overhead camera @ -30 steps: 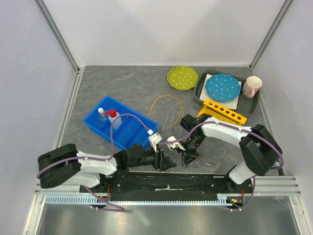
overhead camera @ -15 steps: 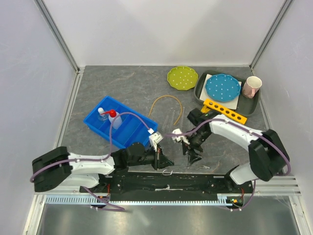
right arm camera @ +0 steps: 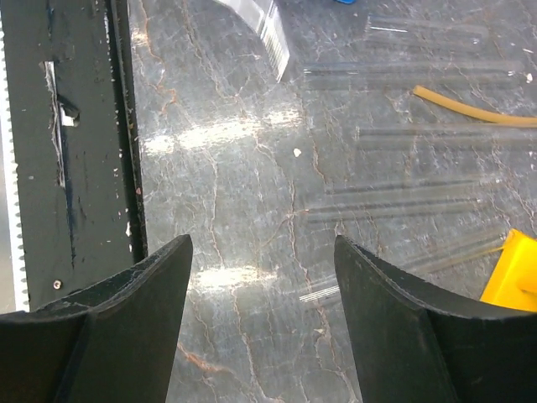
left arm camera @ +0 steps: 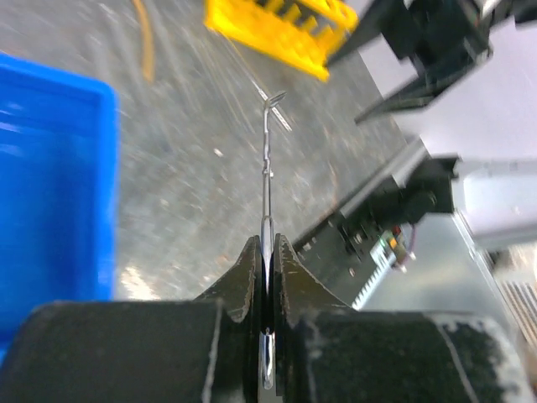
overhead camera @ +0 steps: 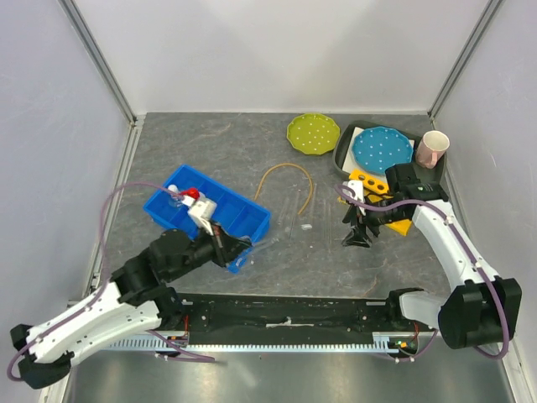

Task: Organize the chemistry lab equipment

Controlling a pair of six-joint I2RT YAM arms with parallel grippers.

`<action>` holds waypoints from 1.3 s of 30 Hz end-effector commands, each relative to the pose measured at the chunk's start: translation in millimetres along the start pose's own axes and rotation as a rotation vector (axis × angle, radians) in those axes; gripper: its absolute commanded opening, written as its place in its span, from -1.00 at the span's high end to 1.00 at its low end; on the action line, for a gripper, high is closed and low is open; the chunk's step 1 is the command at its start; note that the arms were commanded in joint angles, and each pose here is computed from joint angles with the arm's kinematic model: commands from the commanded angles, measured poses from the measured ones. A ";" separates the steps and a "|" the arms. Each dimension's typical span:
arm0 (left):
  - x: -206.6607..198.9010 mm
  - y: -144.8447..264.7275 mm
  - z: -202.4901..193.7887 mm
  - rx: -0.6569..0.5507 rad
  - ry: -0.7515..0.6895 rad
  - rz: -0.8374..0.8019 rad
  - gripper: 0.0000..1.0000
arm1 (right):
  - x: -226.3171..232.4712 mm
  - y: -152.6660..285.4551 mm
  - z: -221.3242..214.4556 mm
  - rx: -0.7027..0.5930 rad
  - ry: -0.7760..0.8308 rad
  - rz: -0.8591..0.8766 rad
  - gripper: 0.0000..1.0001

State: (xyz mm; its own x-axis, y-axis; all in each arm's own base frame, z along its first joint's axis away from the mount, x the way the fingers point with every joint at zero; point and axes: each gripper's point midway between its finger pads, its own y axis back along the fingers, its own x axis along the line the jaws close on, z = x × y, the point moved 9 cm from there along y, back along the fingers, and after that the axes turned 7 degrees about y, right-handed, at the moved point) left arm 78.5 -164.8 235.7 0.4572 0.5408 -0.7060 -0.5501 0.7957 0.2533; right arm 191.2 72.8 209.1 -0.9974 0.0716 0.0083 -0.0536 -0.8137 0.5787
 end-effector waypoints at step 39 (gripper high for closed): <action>82.8 13.1 61.3 -0.121 -0.170 0.777 -0.14 | 1.8 -8.4 -12.8 -0.061 -0.052 0.049 -0.61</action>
State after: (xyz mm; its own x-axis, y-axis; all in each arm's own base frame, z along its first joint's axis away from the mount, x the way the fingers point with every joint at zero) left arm 149.5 -91.0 205.4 -0.0086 0.9785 -0.2060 -0.8104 0.1139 0.5747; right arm 189.6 69.2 194.7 -0.9928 0.0874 0.0816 -0.0259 -0.8231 0.5673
